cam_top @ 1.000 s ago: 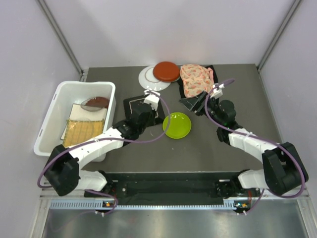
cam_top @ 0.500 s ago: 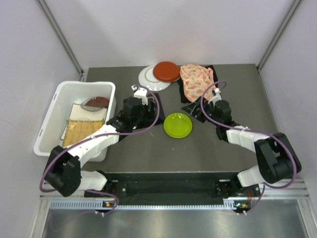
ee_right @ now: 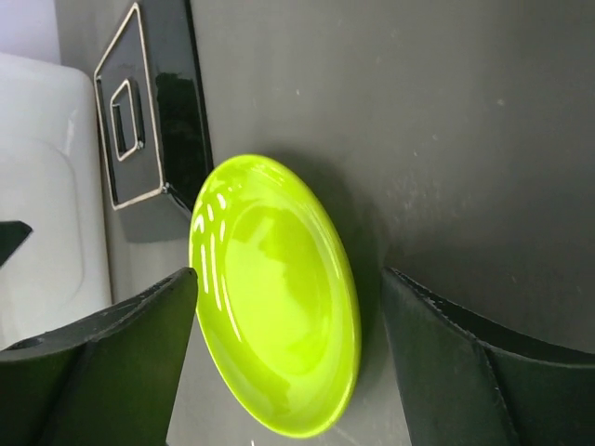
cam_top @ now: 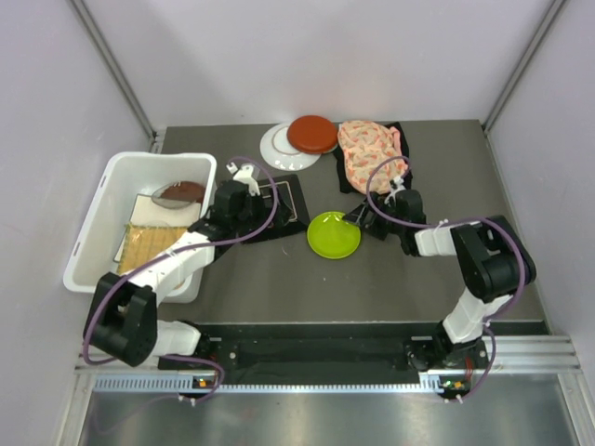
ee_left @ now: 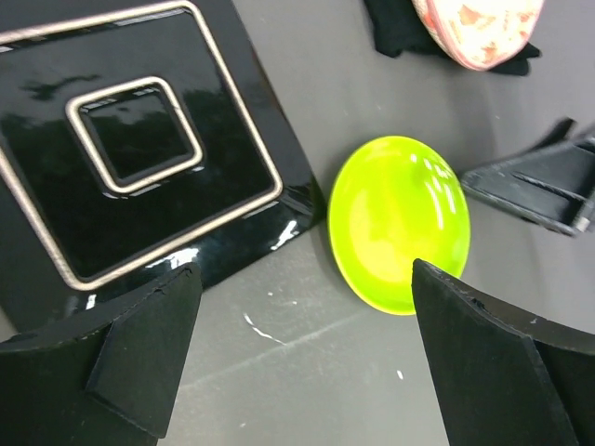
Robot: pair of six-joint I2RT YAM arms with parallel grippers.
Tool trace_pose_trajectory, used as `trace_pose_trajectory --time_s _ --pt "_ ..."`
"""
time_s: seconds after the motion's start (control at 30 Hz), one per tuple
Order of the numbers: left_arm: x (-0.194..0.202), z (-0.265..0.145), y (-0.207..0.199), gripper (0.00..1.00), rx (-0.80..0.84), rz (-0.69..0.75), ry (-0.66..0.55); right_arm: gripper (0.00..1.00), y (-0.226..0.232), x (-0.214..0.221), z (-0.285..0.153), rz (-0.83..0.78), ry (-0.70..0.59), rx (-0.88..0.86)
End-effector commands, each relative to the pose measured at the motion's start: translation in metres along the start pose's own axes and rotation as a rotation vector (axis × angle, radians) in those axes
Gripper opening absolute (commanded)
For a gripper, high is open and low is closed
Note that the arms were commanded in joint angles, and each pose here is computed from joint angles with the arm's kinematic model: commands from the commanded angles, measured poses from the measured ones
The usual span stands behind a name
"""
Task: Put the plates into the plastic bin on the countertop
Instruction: Pick up the plate at the center of the board.
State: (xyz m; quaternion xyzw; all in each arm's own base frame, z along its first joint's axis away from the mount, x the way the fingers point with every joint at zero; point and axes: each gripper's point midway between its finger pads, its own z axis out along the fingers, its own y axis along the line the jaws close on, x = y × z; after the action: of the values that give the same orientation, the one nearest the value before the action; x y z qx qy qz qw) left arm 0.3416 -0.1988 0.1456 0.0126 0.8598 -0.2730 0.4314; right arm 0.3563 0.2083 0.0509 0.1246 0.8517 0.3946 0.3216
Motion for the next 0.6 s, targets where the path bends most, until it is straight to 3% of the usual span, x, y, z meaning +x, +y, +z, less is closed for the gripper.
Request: trace_pose_trajectory --time_s 0.0,0.13,0.57 --pt "-0.006 0.003 -0.016 0.99 0.096 -0.038 -0.022 0.77 0.001 0.005 0.012 -0.025 0.047 -0.034" --pt "-0.003 0.006 -0.017 0.99 0.111 -0.058 -0.016 0.65 0.004 0.011 0.019 0.001 0.078 -0.073" --pt "0.006 0.007 -0.022 0.99 0.150 -0.089 0.015 0.09 0.000 0.011 0.020 -0.026 0.090 -0.051"
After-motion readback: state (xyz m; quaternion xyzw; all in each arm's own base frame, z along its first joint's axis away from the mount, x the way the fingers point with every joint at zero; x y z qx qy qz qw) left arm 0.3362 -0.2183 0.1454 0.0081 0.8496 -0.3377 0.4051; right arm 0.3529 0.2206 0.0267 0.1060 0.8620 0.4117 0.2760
